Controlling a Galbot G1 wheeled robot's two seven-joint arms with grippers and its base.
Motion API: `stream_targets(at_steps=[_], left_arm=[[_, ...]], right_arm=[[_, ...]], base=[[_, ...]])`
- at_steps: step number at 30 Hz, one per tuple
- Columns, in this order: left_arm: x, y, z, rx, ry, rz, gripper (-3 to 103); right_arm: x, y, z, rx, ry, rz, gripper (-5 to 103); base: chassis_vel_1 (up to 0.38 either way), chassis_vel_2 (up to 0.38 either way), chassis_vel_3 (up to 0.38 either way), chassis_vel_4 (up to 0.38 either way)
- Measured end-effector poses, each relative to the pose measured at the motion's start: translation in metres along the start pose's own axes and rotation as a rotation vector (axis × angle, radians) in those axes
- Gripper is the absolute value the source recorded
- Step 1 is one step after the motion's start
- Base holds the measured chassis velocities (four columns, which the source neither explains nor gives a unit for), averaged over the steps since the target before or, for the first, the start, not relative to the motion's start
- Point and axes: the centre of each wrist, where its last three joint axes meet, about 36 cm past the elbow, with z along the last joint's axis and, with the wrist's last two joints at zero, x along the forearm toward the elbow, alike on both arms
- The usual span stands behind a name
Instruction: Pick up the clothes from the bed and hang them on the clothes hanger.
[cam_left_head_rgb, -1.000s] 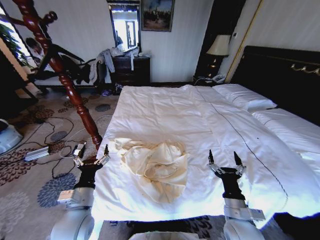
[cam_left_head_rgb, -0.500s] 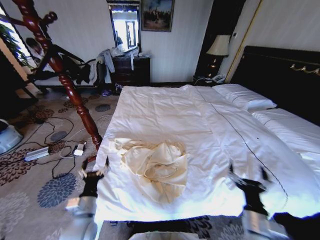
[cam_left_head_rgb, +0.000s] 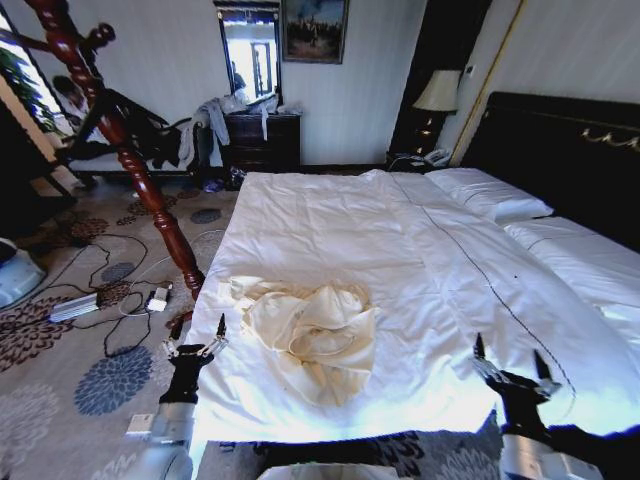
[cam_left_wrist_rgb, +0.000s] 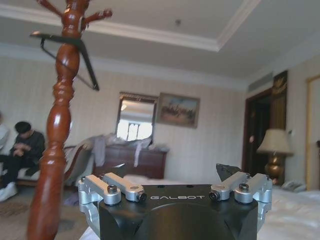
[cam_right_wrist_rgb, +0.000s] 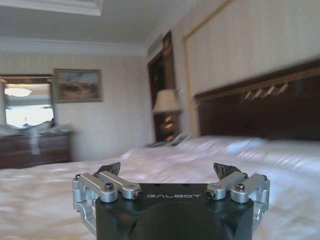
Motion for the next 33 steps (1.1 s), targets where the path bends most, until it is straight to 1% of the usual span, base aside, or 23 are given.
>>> stream_targets(at_steps=[1,2,3,4,5,6,8,9,11,12,13,14,15,17,18,20,22,24,25,27,31,32,33], left_arm=[[0.000,0.002,0.000,-0.003,-0.009,0.006,100],[0.003,0.005,0.001,-0.014,-0.008,-0.001,100],[0.005,0.007,0.002,-0.023,-0.004,-0.010,100],[0.005,0.007,0.002,-0.023,-0.004,-0.010,100],[0.007,0.009,0.003,-0.033,0.002,-0.024,100],[0.011,0.010,0.003,-0.046,0.009,-0.041,100],[0.019,0.013,0.003,-0.090,0.030,-0.089,100],[0.019,0.013,0.003,-0.090,0.030,-0.089,100],[0.027,0.017,0.007,-0.130,0.055,-0.136,100],[0.035,0.020,0.013,-0.155,0.085,-0.187,100],[0.038,0.022,0.016,-0.162,0.096,-0.206,100],[0.043,0.023,0.020,-0.169,0.112,-0.232,100],[0.043,0.023,0.020,-0.169,0.112,-0.232,100],[0.050,0.025,0.024,-0.181,0.129,-0.263,100],[0.054,0.025,0.024,-0.192,0.137,-0.281,100],[0.056,0.024,0.024,-0.196,0.140,-0.286,100],[0.058,0.020,0.020,-0.206,0.137,-0.294,100],[0.057,0.015,0.014,-0.224,0.126,-0.297,100],[0.057,0.014,0.012,-0.230,0.123,-0.295,100],[0.057,0.013,0.011,-0.235,0.122,-0.294,100],[0.056,0.011,0.007,-0.255,0.120,-0.286,100],[0.056,0.011,0.007,-0.255,0.120,-0.286,100],[0.056,0.011,0.007,-0.257,0.119,-0.285,100]], right_arm=[[-0.005,0.001,-0.005,-0.042,0.032,-0.024,100],[-0.016,0.002,-0.016,-0.116,0.103,-0.056,100],[-0.023,0.003,-0.022,-0.151,0.145,-0.070,100],[-0.023,0.003,-0.022,-0.151,0.145,-0.070,100],[-0.031,0.005,-0.029,-0.191,0.196,-0.082,100],[-0.038,0.007,-0.034,-0.212,0.237,-0.099,100],[-0.054,0.016,-0.048,-0.269,0.350,-0.130,100],[-0.054,0.016,-0.048,-0.269,0.350,-0.130,100],[-0.065,0.025,-0.057,-0.303,0.423,-0.173,100],[-0.073,0.034,-0.060,-0.331,0.484,-0.208,100],[-0.077,0.038,-0.059,-0.342,0.508,-0.225,100],[-0.081,0.043,-0.056,-0.350,0.535,-0.239,100],[-0.081,0.043,-0.056,-0.350,0.535,-0.239,100],[-0.088,0.048,-0.047,-0.362,0.566,-0.253,100],[-0.096,0.054,-0.036,-0.376,0.586,-0.257,100],[-0.099,0.057,-0.032,-0.383,0.591,-0.258,100],[-0.112,0.068,-0.016,-0.402,0.599,-0.259,100],[-0.126,0.084,0.002,-0.418,0.615,-0.259,100],[-0.131,0.090,0.007,-0.418,0.623,-0.256,100],[-0.133,0.093,0.010,-0.414,0.626,-0.255,100],[-0.139,0.101,0.021,-0.353,0.639,-0.264,100],[-0.139,0.101,0.021,-0.353,0.639,-0.264,100],[-0.137,0.101,0.022,-0.338,0.640,-0.272,100]], base=[[0.000,0.000,0.000,0.000],[0.000,0.000,0.000,0.000],[0.000,0.000,0.000,0.000],[0.000,0.000,0.000,0.000],[0.000,0.000,0.000,0.000],[0.000,0.000,0.000,0.000],[0.000,0.000,0.000,0.000],[0.000,0.000,0.000,0.000],[0.000,0.000,0.000,0.000],[0.000,0.000,0.000,0.000],[0.000,0.000,0.000,0.000],[0.000,0.000,0.000,0.000],[0.000,0.000,0.000,0.000],[0.000,0.000,0.000,0.000],[0.000,0.000,0.000,0.000],[0.000,0.000,0.000,0.000],[0.000,0.000,0.000,0.000],[0.000,0.000,0.000,0.000],[0.000,0.000,0.000,0.000],[0.000,0.000,0.000,0.000],[0.000,0.000,0.000,0.000],[0.000,0.000,0.000,0.000],[0.000,0.000,0.000,0.000]])
